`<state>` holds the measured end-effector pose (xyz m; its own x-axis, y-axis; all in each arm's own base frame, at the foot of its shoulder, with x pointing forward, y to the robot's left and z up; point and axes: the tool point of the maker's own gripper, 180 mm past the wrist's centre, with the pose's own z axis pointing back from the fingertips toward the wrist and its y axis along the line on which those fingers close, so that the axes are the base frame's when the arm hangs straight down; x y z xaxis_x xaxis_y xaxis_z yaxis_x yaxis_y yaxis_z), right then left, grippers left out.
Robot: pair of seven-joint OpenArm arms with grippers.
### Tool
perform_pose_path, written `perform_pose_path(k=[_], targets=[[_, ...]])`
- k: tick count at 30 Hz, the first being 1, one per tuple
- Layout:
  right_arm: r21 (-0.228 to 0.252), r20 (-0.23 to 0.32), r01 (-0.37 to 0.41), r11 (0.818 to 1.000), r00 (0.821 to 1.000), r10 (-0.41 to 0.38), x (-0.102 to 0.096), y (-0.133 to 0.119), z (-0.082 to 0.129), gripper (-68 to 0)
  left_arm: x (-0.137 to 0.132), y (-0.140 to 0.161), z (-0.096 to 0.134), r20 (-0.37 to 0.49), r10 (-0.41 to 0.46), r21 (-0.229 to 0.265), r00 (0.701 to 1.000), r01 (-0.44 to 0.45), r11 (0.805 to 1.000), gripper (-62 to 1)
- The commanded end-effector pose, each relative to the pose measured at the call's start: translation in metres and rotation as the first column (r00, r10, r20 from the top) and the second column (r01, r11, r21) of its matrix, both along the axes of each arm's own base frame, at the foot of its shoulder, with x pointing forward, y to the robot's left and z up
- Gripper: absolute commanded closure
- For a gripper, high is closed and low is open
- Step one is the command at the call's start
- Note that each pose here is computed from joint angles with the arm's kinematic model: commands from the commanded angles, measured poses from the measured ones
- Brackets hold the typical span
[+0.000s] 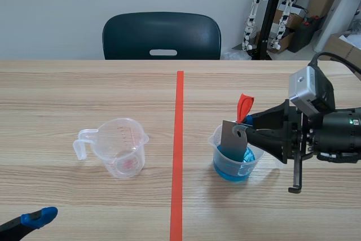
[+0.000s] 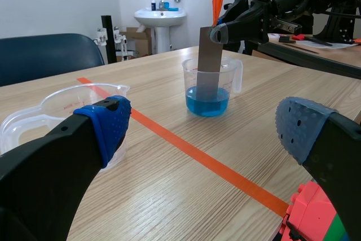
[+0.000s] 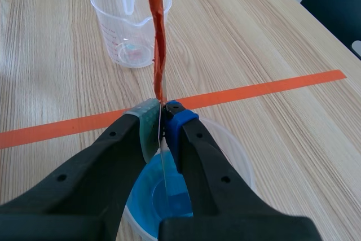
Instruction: Do the redox reaction experiment. hold the plate still in the solution
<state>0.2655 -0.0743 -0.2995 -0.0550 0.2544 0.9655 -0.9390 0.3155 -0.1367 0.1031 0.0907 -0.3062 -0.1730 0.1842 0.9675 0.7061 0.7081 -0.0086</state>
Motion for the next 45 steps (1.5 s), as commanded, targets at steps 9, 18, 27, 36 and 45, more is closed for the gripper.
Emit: perform_pose_path(k=[9, 18, 27, 36, 45], targets=[[-0.004, 0.013, 0.002, 1.000, 1.000, -0.002, 0.005, -0.002, 0.004, -0.6, 0.001, 0.000, 0.007, 0.022, 0.004, -0.022, 1.000, -0.004, 1.000, -54.0], [-0.004, 0.013, 0.002, 1.000, 1.000, -0.002, 0.005, -0.002, 0.005, -0.6, 0.001, 0.000, 0.007, 0.022, 0.004, -0.022, 1.000, -0.004, 1.000, -54.0], [0.023, 0.008, 0.020, 1.000, 1.000, -0.020, 0.007, -0.004, 0.009, -0.6, 0.001, 0.000, 0.007, 0.022, 0.005, -0.023, 1.000, -0.004, 1.000, -54.0], [0.039, -0.015, 0.052, 0.998, 0.999, -0.051, 0.012, -0.006, 0.011, -0.7, 0.001, 0.000, 0.007, 0.022, 0.005, -0.023, 1.000, -0.004, 1.000, -54.0], [0.056, -0.051, 0.096, 0.994, 0.994, -0.093, 0.018, -0.008, 0.011, -0.7, 0.001, 0.000, 0.007, 0.022, 0.005, -0.023, 1.000, -0.004, 1.000, -54.0]])
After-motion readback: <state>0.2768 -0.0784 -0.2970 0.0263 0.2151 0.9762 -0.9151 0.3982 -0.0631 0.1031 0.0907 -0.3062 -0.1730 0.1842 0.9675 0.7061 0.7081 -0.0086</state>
